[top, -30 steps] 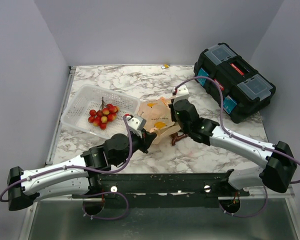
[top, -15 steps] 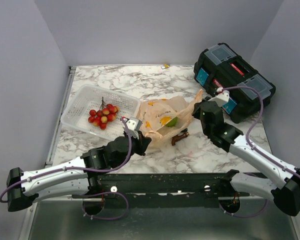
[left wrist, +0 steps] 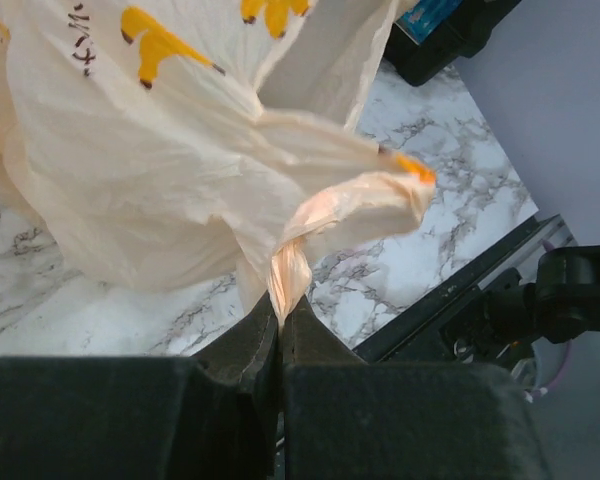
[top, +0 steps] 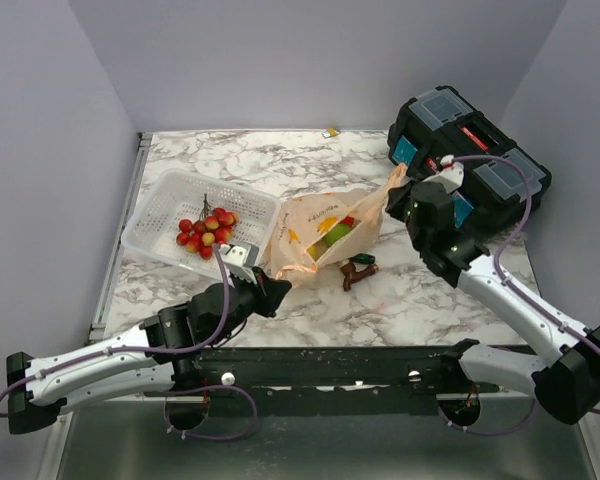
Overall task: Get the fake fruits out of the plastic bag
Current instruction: Untie the plastic bag at the center of the board.
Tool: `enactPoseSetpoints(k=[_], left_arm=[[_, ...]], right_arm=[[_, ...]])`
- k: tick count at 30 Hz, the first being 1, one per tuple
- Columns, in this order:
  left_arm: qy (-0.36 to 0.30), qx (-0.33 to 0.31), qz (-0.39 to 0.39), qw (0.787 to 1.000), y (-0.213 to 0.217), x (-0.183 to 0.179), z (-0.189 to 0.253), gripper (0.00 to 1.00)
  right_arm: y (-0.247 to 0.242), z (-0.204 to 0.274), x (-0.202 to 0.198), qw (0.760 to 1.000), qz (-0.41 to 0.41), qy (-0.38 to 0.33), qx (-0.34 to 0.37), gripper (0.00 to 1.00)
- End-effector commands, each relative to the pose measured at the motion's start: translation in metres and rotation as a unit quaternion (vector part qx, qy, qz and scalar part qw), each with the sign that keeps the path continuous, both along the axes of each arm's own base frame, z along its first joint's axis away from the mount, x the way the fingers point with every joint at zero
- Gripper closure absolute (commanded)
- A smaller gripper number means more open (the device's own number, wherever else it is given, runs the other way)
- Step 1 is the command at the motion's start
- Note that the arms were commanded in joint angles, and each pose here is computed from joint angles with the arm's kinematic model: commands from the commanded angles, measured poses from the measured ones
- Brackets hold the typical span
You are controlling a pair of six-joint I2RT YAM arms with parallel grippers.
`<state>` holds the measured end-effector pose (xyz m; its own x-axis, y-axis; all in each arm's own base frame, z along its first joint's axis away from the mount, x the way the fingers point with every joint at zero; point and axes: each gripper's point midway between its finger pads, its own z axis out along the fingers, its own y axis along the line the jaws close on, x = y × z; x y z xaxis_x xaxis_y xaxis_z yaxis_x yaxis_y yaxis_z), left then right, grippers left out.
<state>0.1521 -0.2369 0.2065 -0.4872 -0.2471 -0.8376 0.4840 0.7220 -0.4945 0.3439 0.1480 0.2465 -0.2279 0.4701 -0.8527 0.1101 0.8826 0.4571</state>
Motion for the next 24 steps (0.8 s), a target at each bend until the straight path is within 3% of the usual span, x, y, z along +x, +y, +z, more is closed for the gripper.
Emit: enactPoseSetpoints(k=[1, 6, 10, 14, 16, 20, 21, 24], left_arm=[[0.039, -0.026, 0.026, 0.999, 0.015, -0.005, -0.004, 1.00], [-0.018, -0.092, 0.032, 0.995, 0.021, 0.000, 0.028, 1.00], [-0.059, -0.079, 0.063, 0.993, 0.028, 0.017, 0.063, 1.00], [-0.068, -0.046, 0.068, 0.994, 0.023, 0.031, 0.089, 1.00], [-0.070, -0.032, 0.062, 0.995, 0.016, 0.036, 0.091, 1.00], [-0.070, -0.023, 0.056, 0.996, 0.012, 0.040, 0.085, 1.00], [-0.065, -0.023, 0.055, 0.996, 0.012, 0.041, 0.081, 1.00], [-0.051, -0.032, 0.055, 0.997, 0.013, 0.040, 0.073, 1.00]], right_arm=[[-0.017, 0.019, 0.031, 0.998, 0.020, 0.002, 0.058, 0.99], [-0.018, 0.027, 0.070, 0.996, 0.044, 0.022, 0.079, 0.99], [-0.005, 0.027, 0.088, 0.995, 0.078, 0.037, 0.052, 0.99], [0.014, 0.018, 0.069, 0.982, 0.170, 0.084, 0.009, 0.98], [0.020, 0.012, 0.047, 0.970, 0.225, 0.095, -0.017, 0.87], [0.019, 0.001, 0.003, 0.942, 0.307, 0.114, -0.077, 0.45], [0.024, 0.002, -0.006, 0.931, 0.338, 0.105, -0.089, 0.33], [0.040, 0.023, -0.029, 0.904, 0.414, 0.030, -0.103, 0.10]])
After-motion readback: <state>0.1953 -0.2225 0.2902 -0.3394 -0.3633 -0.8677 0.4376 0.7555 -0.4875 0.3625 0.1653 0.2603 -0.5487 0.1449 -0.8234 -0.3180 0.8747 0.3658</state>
